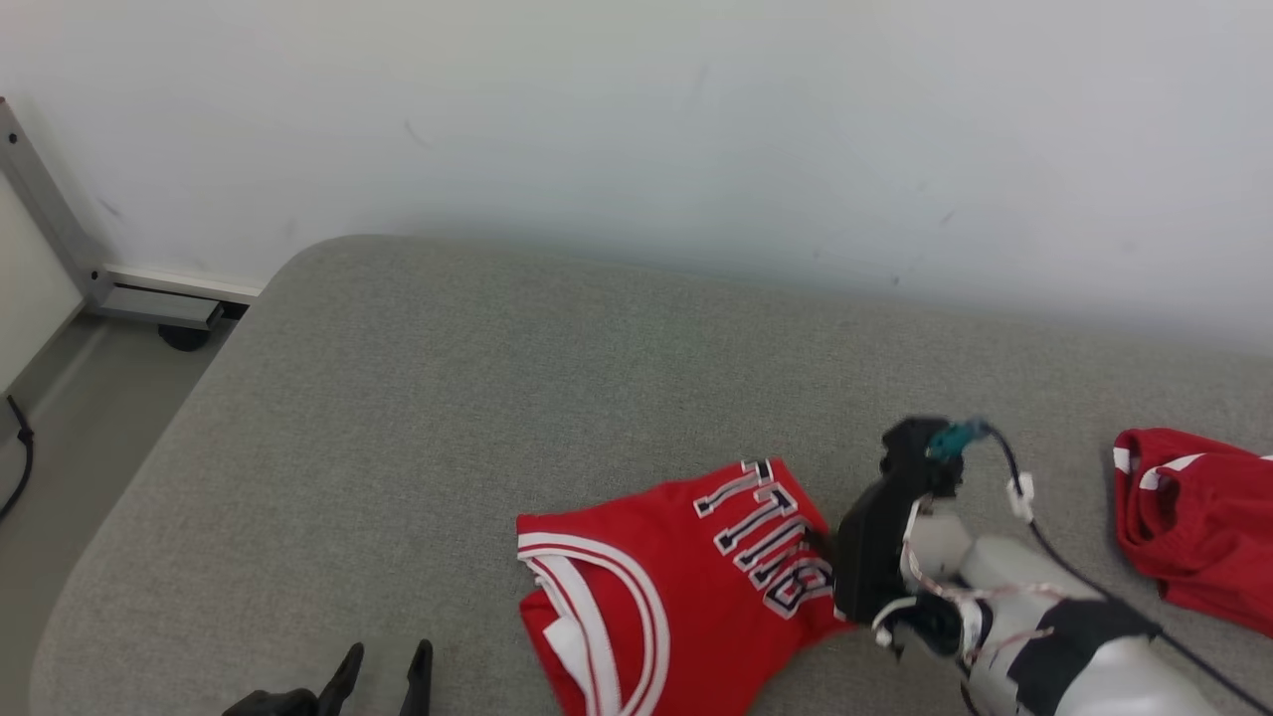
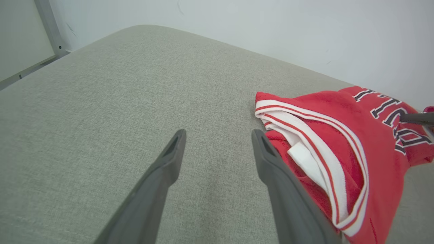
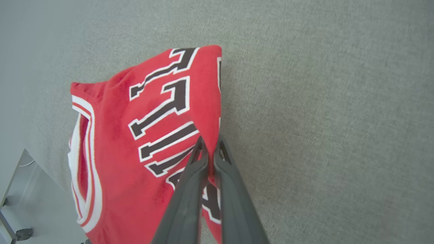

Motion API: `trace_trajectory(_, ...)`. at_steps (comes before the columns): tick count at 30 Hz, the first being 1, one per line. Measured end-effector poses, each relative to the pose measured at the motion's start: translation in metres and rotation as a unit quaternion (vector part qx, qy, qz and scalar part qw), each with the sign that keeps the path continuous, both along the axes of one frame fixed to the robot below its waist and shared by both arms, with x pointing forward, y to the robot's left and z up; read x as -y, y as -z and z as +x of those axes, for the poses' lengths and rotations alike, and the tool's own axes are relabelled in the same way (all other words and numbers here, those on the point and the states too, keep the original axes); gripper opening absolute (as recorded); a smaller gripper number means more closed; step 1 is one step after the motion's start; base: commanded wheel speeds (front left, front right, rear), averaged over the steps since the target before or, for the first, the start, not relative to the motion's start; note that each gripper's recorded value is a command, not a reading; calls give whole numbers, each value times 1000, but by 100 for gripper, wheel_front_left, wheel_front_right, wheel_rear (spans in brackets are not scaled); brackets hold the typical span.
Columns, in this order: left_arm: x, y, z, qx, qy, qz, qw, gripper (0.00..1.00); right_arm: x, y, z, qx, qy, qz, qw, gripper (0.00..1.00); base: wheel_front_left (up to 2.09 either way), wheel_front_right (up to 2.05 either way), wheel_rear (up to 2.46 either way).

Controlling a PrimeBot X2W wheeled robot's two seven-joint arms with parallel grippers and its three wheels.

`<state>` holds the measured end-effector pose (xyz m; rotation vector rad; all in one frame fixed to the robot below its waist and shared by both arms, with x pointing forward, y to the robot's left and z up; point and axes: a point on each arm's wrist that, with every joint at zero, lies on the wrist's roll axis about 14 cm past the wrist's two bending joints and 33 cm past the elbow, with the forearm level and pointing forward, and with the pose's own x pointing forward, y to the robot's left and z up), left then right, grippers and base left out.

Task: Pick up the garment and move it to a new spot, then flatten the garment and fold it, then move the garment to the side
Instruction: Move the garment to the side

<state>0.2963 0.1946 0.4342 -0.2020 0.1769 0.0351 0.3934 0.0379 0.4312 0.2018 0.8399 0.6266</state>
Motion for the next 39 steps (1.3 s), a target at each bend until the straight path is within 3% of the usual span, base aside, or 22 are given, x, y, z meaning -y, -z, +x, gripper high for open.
trace_trajectory(10,11,0,8,0,23,-3,1000,100,14,-46,60,56,33,-10,998,0,0,0,0)
trace_trajectory(28,28,9,22,-16,61,-4,998,100,99,-50,99,58,137,-45,988,0,0,0,0)
trace_trajectory(39,40,13,38,-23,86,-4,996,100,158,-50,120,59,207,-61,975,0,0,0,0)
